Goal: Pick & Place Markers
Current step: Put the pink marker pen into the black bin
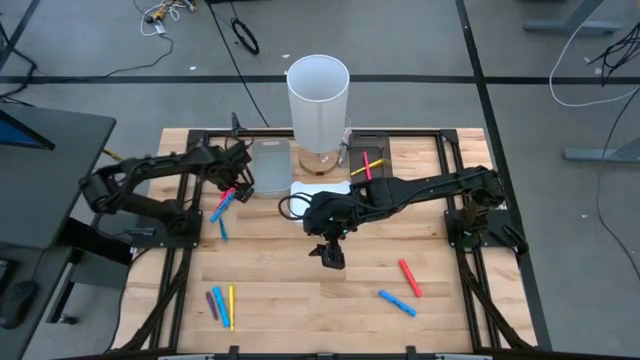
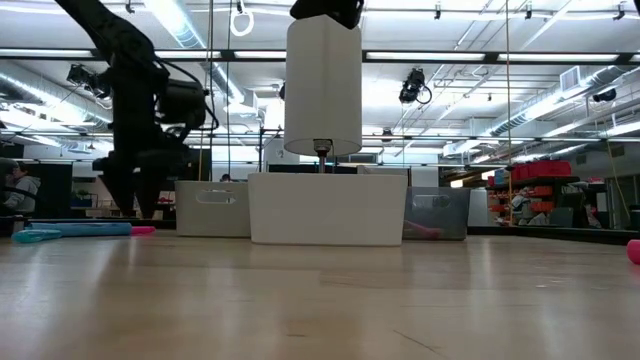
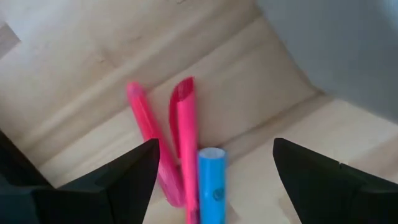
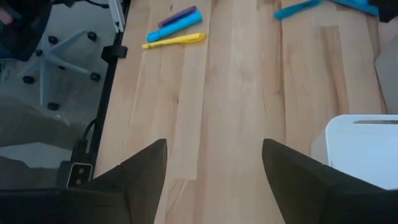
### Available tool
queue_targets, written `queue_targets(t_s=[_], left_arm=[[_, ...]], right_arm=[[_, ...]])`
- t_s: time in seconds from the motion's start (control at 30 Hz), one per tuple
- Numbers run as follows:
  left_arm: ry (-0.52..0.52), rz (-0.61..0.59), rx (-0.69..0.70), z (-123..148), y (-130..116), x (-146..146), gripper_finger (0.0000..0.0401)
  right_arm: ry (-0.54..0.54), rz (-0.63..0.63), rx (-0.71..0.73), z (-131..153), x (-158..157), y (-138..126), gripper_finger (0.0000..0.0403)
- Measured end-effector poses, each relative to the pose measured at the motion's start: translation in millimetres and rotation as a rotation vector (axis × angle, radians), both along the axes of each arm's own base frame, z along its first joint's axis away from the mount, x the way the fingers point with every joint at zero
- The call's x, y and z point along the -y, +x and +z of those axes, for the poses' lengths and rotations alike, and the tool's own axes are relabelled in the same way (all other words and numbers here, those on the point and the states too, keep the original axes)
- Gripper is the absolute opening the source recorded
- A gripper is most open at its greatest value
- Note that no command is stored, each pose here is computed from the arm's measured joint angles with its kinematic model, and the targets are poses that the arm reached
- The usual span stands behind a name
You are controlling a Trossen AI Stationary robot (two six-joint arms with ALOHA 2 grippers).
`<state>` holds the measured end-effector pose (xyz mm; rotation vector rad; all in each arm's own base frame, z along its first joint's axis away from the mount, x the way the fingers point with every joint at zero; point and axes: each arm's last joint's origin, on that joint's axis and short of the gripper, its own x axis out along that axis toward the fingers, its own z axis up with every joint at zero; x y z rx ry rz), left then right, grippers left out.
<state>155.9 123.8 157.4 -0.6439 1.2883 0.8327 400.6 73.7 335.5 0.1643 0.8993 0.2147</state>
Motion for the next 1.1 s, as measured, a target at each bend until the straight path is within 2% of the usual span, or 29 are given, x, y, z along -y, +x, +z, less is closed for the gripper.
queue_targets(t_s=[0.43, 0.8, 0.9, 1.1], left_arm=[[-0.033, -0.007, -0.015, -22.1, 10.9, -9.8, 0.0309], [-0.043, -0.017, -0.017, -23.9, 11.1, -11.3, 0.0292], [-0.054, -0.02, -0.009, -24.1, 11.4, -11.0, 0.0271], [-0.062, -0.023, -0.006, -24.3, 11.4, -10.6, 0.02]], right_arm=[[0.009, -0.01, 0.004, 0.5, -0.1, 0.6, 0.0263], [-0.004, -0.001, 0.009, 0.5, 2.7, 1.1, 0.0263], [-0.007, 0.0, 0.011, 0.5, 3.6, 1.2, 0.0263], [-0.007, 0.0, 0.011, 0.5, 3.7, 1.2, 0.0263]])
